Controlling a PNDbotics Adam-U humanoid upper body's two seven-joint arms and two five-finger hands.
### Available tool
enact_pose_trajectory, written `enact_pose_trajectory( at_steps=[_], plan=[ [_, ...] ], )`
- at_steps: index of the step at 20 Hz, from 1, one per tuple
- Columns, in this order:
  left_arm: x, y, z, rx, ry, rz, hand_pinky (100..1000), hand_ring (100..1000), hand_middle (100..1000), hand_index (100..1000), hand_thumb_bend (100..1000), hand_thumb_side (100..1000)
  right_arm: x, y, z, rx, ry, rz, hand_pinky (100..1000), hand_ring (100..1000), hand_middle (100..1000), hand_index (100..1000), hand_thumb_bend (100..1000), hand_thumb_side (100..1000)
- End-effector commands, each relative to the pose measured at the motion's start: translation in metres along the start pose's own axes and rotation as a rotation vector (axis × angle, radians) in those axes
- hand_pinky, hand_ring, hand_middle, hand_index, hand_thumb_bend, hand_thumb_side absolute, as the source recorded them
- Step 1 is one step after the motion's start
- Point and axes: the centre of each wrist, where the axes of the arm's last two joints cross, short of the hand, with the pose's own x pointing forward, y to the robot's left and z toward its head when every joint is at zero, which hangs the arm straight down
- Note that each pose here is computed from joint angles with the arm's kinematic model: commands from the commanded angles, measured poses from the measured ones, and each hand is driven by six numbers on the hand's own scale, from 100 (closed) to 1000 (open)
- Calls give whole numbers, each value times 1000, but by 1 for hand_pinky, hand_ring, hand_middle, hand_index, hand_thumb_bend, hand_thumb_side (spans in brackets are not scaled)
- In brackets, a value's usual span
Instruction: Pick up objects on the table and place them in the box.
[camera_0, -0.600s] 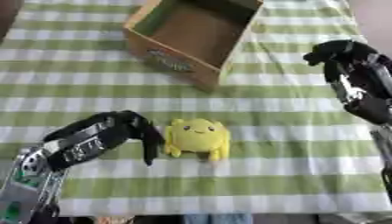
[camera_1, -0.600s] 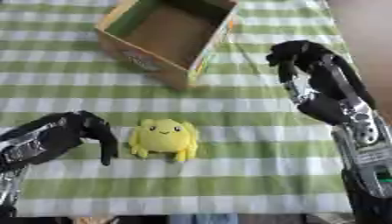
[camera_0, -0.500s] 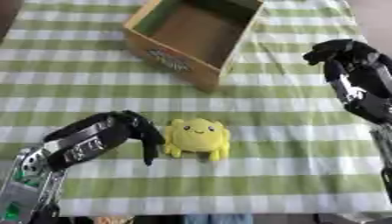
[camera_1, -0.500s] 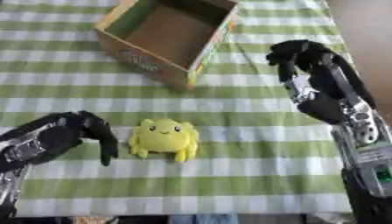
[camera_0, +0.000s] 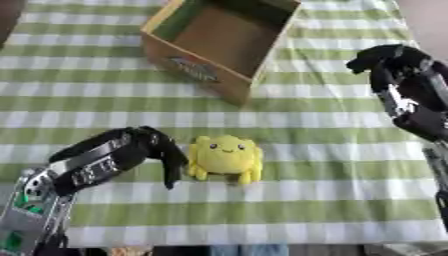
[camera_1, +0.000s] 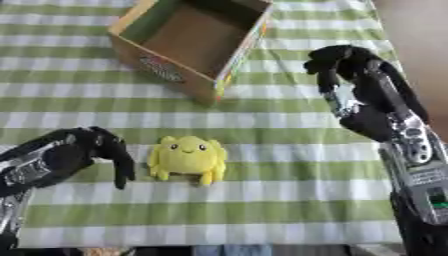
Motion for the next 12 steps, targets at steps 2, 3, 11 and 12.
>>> enact_pose_trajectory(
  at_steps=[2,3,11,12],
  plan=[
    [9,4,-1,-12,-15,-26,612,499,477,747,205,1000,7,-7,-3,-19,-20,19,768,717,554,752,100,543],
    [9,5,-1,-12,-16,-28,612,502,473,748,208,1000,8,-7,-3,-22,-20,20,768,717,555,752,100,543],
    [25,17,3,-38,-53,-140,627,564,516,789,129,1000,13,-11,-4,-58,-24,68,768,720,559,753,100,536],
    [27,20,5,-39,-58,-167,632,573,527,789,108,1000,14,-12,-4,-61,-28,74,768,720,559,753,100,537]
  ],
)
